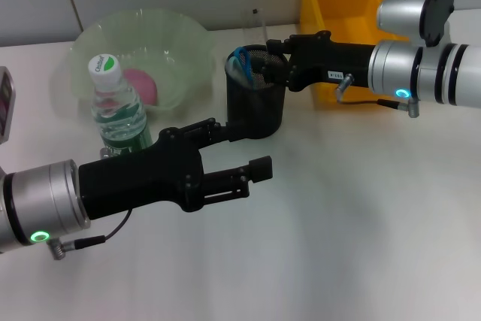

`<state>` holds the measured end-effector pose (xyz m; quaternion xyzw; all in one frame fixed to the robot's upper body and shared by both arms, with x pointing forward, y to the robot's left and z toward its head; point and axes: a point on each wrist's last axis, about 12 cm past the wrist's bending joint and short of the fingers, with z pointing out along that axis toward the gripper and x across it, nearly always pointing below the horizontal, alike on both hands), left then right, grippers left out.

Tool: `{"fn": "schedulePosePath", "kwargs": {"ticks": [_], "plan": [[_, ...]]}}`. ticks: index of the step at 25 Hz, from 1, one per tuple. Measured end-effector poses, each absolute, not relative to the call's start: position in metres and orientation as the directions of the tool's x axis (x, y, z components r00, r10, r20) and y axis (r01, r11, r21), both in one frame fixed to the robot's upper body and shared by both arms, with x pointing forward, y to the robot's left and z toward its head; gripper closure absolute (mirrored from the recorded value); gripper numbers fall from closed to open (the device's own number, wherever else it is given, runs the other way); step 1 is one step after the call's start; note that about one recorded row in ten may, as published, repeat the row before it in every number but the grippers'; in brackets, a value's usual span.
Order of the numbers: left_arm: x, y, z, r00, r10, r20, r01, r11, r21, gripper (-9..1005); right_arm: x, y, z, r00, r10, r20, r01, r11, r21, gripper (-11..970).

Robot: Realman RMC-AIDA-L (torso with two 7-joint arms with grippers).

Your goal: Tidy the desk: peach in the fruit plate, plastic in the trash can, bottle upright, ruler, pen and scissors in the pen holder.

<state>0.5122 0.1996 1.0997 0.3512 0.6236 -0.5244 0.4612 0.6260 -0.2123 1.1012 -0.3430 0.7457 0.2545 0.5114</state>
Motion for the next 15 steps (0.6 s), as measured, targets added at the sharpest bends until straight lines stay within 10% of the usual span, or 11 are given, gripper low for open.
{"fn": "schedulePosePath", "kwargs": {"ticks": [3, 15], "plan": [[0.512, 0.199, 1.1, -0.327, -0.045, -0.944, 0.922, 0.202, -0.329, 212, 0.625, -0.214, 1.102, -0.241, -0.245, -0.939, -0.771, 0.637, 0.032, 526], [0.516, 0.211, 1.097, -0.382, -0.005, -0.924, 0.898, 0.236, -0.372, 211, 0.57, -0.279, 1.128, -0.172, 0.071, -0.983, -0.822, 0.539, 0.183, 280]]}}
